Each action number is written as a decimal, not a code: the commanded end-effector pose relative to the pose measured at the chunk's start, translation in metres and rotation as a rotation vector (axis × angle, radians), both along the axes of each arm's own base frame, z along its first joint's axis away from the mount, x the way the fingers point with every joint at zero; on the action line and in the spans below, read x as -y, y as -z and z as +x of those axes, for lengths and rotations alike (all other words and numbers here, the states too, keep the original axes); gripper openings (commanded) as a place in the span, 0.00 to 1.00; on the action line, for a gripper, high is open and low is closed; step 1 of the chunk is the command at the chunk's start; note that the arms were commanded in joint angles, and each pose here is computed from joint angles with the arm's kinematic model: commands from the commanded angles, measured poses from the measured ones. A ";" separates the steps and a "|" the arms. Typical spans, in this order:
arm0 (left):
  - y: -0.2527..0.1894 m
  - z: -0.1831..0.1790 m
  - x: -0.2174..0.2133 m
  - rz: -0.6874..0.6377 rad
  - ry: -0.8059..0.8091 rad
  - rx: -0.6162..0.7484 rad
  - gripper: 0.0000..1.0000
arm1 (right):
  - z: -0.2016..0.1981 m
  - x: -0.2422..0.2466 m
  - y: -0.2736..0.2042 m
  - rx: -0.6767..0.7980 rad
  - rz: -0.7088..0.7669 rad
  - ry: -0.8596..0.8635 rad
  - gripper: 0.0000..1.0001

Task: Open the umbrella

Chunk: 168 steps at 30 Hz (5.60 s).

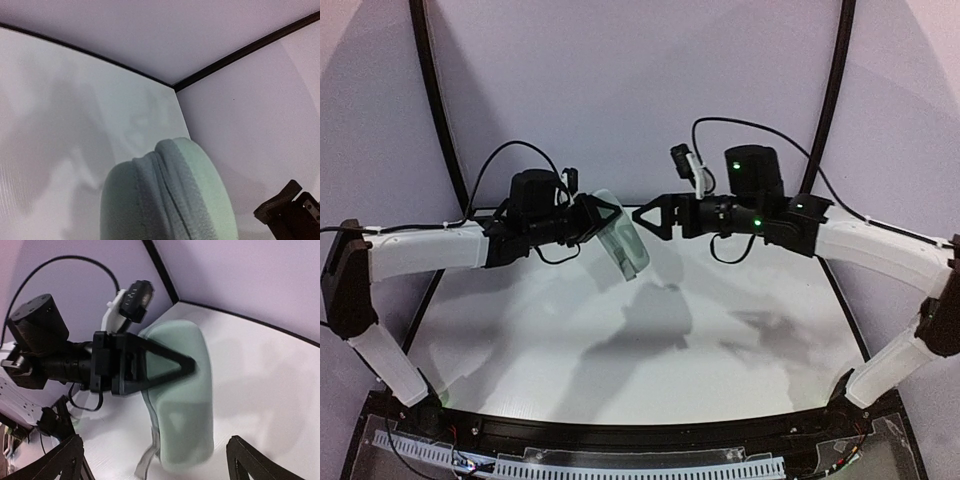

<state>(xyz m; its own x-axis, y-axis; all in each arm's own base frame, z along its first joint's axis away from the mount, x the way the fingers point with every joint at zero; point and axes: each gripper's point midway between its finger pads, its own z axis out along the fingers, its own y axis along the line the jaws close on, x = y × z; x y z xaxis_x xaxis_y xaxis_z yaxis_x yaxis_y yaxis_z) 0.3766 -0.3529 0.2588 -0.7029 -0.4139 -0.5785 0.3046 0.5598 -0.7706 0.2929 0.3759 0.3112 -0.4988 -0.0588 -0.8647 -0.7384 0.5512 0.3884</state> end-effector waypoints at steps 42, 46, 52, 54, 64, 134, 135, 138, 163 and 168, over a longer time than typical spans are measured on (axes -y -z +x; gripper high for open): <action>-0.220 -0.071 -0.059 -0.300 -0.241 0.784 0.01 | -0.027 -0.042 -0.050 -0.133 0.423 -0.078 0.50; -0.219 -0.071 -0.058 -0.310 -0.239 0.782 0.01 | -0.029 -0.048 -0.054 -0.137 0.441 -0.108 0.47; -0.217 -0.075 -0.058 -0.322 -0.226 0.787 0.01 | -0.029 -0.052 -0.058 -0.131 0.445 -0.125 0.38; -0.216 -0.077 -0.056 -0.328 -0.214 0.794 0.01 | -0.029 -0.054 -0.059 -0.129 0.443 -0.136 0.36; -0.203 -0.079 -0.049 -0.357 -0.175 0.759 0.01 | -0.032 -0.060 -0.066 -0.118 0.481 -0.174 0.26; -0.180 -0.094 -0.081 -0.106 -0.197 0.422 0.01 | 0.058 0.114 0.073 0.084 -0.215 0.594 0.00; -0.173 -0.096 -0.078 -0.084 -0.166 0.401 0.01 | 0.061 0.117 0.064 0.130 -0.218 0.590 0.00; -0.145 -0.103 -0.069 -0.016 -0.051 0.312 0.01 | 0.063 0.118 0.039 0.265 -0.205 0.559 0.00; -0.039 -0.154 0.022 0.112 0.757 0.050 0.01 | 0.066 0.121 -0.079 0.682 -0.246 0.544 0.00; -0.023 -0.158 0.027 0.117 0.808 -0.002 0.01 | 0.053 0.110 -0.106 0.771 -0.187 0.462 0.00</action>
<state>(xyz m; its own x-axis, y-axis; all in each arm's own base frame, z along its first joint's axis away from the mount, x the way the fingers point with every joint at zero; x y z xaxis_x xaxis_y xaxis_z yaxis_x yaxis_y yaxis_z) 0.2967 -0.3761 0.3649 -0.5386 -0.0811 -0.8387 0.7716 0.3524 -0.5296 0.2940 0.3401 0.2901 -0.0038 -0.3558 -0.9346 -0.7671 0.6006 -0.2255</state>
